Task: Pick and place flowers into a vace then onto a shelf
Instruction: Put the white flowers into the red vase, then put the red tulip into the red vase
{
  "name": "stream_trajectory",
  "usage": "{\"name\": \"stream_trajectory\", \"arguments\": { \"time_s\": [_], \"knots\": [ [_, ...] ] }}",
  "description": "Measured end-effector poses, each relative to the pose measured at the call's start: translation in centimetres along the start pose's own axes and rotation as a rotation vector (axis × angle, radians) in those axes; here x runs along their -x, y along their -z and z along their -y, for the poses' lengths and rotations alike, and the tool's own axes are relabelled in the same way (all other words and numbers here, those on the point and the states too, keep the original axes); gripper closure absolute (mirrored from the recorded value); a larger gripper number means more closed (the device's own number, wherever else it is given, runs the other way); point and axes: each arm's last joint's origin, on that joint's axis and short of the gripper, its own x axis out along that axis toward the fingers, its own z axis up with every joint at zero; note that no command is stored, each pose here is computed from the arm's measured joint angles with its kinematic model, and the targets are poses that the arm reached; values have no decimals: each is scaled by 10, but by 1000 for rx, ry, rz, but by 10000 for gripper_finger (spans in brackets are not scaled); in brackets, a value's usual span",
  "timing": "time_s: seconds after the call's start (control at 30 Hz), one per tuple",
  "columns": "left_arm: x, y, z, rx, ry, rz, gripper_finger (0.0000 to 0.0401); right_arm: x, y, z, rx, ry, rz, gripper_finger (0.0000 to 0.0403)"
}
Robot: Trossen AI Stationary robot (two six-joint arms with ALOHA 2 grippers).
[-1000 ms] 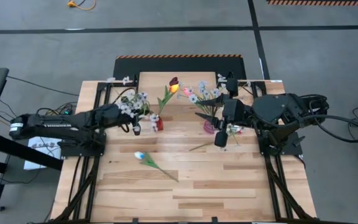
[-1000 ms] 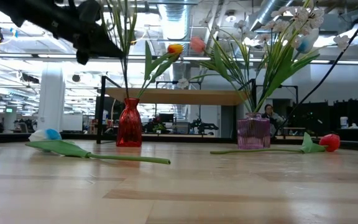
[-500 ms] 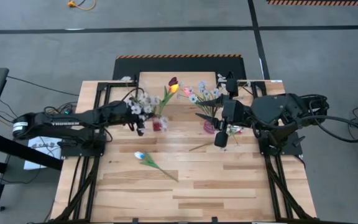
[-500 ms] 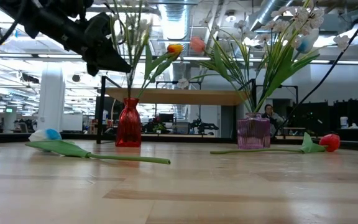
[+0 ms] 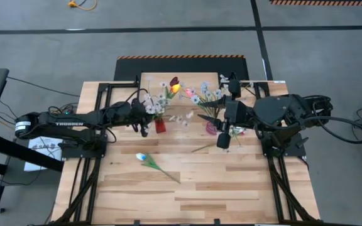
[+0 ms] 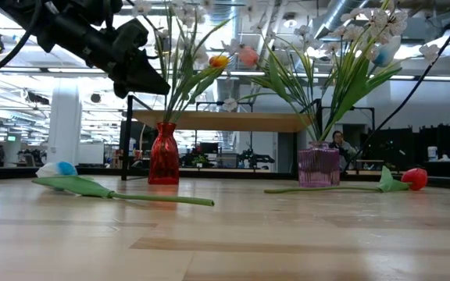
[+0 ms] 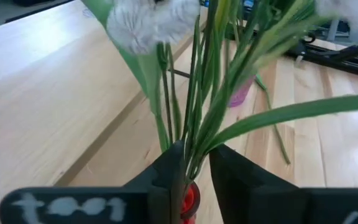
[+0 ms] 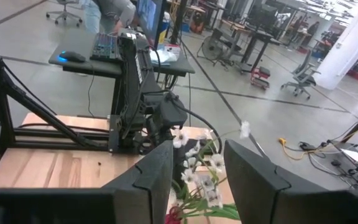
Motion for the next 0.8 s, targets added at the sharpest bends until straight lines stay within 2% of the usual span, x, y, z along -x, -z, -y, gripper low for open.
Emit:
{"name": "stream_trajectory", "arguments": {
  "time_s": [0.3,0.53,0.8],
  "knots": [
    [11,-6,-1,10,-23,45,312,0,0,0,1,0,-1,265],
    [44,-13,-4,40,-100,106,312,0,0,0,1,0,-1,265],
    [88,-16,-8,136,-114,209,312,0,1,0,4,-1,-5,263]
  ]
}}
